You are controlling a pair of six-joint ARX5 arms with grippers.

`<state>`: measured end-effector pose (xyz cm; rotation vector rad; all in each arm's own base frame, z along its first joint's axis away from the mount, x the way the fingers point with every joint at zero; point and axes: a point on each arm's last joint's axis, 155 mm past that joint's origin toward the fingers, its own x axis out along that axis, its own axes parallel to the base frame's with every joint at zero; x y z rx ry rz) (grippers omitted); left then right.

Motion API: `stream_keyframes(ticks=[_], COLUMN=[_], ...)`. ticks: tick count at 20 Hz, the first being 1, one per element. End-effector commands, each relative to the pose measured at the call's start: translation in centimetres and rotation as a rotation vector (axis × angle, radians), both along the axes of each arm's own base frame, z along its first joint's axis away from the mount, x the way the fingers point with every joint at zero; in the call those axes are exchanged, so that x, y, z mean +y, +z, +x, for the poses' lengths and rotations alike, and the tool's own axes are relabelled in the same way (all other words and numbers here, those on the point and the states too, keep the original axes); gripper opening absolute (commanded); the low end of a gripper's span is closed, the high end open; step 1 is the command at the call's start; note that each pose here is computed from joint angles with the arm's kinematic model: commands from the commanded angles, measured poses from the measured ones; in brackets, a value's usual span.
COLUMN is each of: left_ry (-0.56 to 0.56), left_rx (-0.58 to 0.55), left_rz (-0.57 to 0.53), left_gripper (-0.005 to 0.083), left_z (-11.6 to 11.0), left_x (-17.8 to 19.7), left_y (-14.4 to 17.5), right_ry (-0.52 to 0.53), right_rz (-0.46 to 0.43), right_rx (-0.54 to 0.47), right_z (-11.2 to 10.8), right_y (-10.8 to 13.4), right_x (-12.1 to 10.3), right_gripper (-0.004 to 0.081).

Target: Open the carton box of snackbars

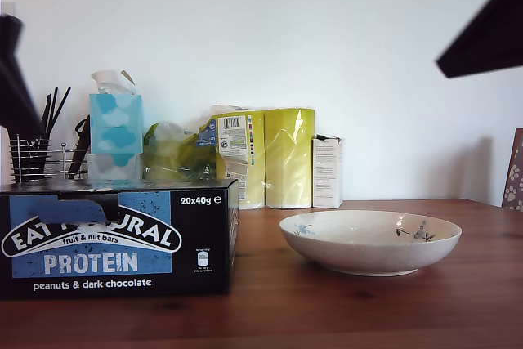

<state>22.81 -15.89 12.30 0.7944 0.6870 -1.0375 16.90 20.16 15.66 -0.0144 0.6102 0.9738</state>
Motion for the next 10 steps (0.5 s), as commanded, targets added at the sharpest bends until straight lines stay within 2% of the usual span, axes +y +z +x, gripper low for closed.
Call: stream_keyframes(ticks=[1,2,3,6,8,10], left_ry=[0.001,-0.005,-0.007,0.001,0.015,0.023], left_rx=[-0.012,-0.018,-0.026,-0.08,-0.127,-0.136], left_rz=[0.017,0.036,0.043,0.052,0.065,0.074], left_gripper=[-0.0016,0.0006,0.0075,0.0433,0.0453,0.0453], left_z=[1.2,1.7,2.2,4.2,5.7,6.3], left_x=[-0.2,-0.1,-0.2,-0.5,-0.6,-0.5], left_y=[-0.5,-0.9,-1.2,-1.4,-1.4,-1.7], right_ry=[0.001,0.005,0.007,0.009,0.02,0.021], right_rz=[-0.015,-0.023,-0.029,-0.05,-0.064,-0.058], right_rx=[-0.013,-0.005,-0.001,0.026,0.017,0.006], right_z=[0.5,0.6,0.7,0.8,0.9,1.0], right_y=[-0.2,-0.5,-0.7,-1.5,-1.8,-1.6], right_x=[0.3,0.5,0.7,0.8,0.8,1.0], right_gripper=[-0.0013,-0.0013,-0.0013,-0.0013,-0.0013,-0.0013])
